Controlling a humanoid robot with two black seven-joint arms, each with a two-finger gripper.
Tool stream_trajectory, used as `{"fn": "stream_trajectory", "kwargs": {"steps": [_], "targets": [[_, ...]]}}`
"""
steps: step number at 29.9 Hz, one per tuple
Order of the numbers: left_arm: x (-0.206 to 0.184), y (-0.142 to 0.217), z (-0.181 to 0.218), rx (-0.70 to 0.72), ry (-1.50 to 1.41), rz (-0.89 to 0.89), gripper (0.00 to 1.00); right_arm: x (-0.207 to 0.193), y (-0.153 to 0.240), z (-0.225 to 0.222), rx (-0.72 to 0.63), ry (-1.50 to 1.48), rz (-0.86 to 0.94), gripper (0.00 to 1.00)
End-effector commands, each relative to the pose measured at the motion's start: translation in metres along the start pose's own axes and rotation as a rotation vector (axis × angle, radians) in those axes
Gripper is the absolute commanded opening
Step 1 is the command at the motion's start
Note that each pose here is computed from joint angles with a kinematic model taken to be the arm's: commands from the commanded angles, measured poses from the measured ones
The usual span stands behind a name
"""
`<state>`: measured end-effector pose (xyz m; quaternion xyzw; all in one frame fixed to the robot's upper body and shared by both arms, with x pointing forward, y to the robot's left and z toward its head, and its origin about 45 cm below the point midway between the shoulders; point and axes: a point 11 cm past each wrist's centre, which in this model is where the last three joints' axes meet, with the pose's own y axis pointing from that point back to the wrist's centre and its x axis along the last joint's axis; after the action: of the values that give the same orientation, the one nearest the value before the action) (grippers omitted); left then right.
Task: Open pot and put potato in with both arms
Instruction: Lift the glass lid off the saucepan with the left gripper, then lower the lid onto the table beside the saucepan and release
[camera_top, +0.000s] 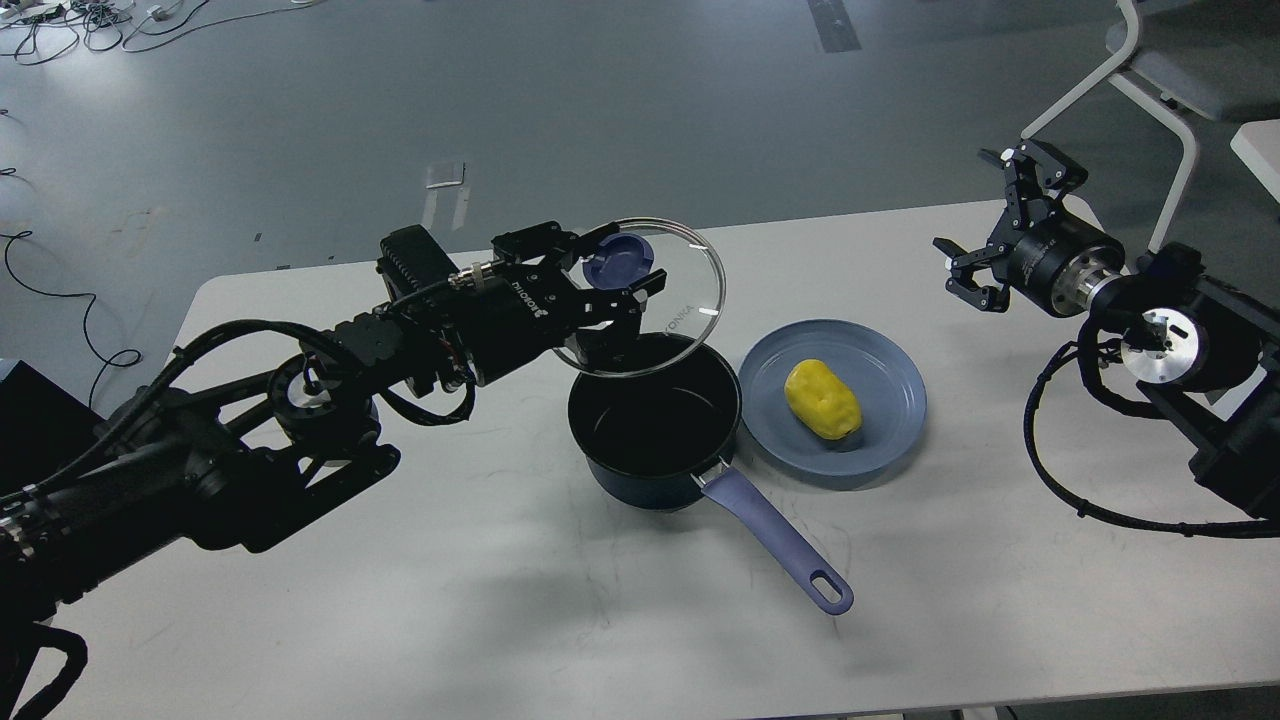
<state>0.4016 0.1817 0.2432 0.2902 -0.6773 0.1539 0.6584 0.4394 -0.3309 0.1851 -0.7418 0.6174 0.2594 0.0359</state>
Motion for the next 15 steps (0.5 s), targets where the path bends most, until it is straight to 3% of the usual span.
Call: {"fn": "stream_trajectory", "kwargs": {"steps": [1, 6, 15], "targets": [[-0.019, 0.03, -0.021, 0.066, -0.003, -0.051, 0.25, -0.002, -0.001, 0.0, 0.001, 0.002, -0.004, 1.0], [-0.058, 0.082, -0.033, 0.123, 0.028, -0.126, 0.22, 0.0, 0.001, 0.004, -0.021, 0.026, -0.001, 1.0], [-0.097, 0.109, -0.032, 0.19, 0.06, -0.111, 0.22, -0.003, -0.001, 0.005, -0.029, 0.036, -0.01, 1.0]]}}
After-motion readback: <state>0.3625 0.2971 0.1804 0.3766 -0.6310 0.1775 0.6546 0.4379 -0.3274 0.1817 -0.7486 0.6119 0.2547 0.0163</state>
